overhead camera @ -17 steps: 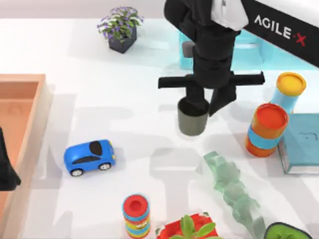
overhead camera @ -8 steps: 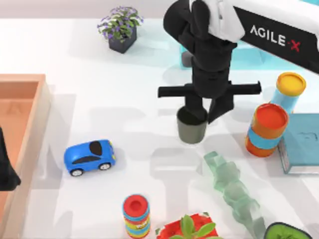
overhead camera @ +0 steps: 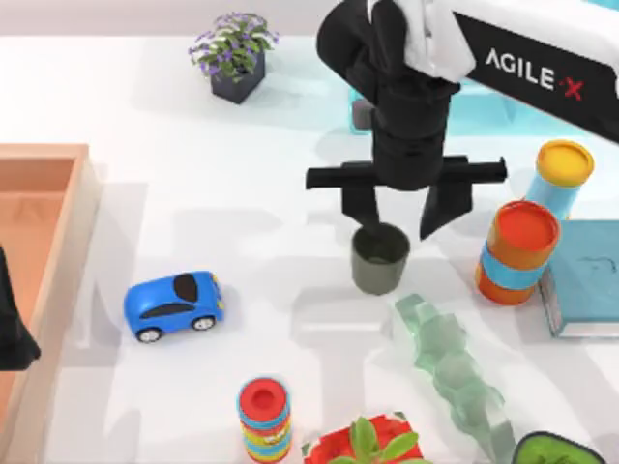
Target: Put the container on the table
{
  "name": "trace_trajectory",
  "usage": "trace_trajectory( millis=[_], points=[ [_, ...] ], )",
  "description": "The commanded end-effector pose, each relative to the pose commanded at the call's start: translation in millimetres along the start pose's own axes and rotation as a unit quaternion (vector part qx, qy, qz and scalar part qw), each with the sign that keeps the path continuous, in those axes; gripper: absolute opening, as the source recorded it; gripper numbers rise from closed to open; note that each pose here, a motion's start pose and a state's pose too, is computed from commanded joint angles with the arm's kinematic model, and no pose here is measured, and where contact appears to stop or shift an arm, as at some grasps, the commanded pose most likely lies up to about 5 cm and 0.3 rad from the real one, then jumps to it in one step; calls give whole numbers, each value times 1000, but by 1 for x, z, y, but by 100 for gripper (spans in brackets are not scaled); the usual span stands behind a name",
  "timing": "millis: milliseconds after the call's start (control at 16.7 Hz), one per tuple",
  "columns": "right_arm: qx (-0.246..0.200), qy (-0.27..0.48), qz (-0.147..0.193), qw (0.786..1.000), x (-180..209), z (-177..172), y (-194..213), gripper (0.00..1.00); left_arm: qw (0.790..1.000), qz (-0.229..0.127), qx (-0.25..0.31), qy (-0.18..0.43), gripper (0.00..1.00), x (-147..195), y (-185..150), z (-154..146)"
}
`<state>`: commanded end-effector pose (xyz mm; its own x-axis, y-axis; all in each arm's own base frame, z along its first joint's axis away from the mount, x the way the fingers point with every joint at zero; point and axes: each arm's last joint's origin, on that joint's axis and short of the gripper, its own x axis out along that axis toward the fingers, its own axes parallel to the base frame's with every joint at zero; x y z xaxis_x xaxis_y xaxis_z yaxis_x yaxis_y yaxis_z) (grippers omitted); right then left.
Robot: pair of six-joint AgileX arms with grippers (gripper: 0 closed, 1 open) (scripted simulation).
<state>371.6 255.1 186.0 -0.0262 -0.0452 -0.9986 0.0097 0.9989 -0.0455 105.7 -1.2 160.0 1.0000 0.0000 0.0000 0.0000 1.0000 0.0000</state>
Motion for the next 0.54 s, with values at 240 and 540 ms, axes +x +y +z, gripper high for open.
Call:
trace_trajectory(
  millis=[240, 540],
  points=[
    [0, 0, 0, 1000, 0, 0, 0, 100, 1000, 0, 0, 0, 100, 0, 0, 0],
    [0, 0, 0, 1000, 0, 0, 0, 100, 1000, 0, 0, 0, 100, 0, 0, 0]
  ],
)
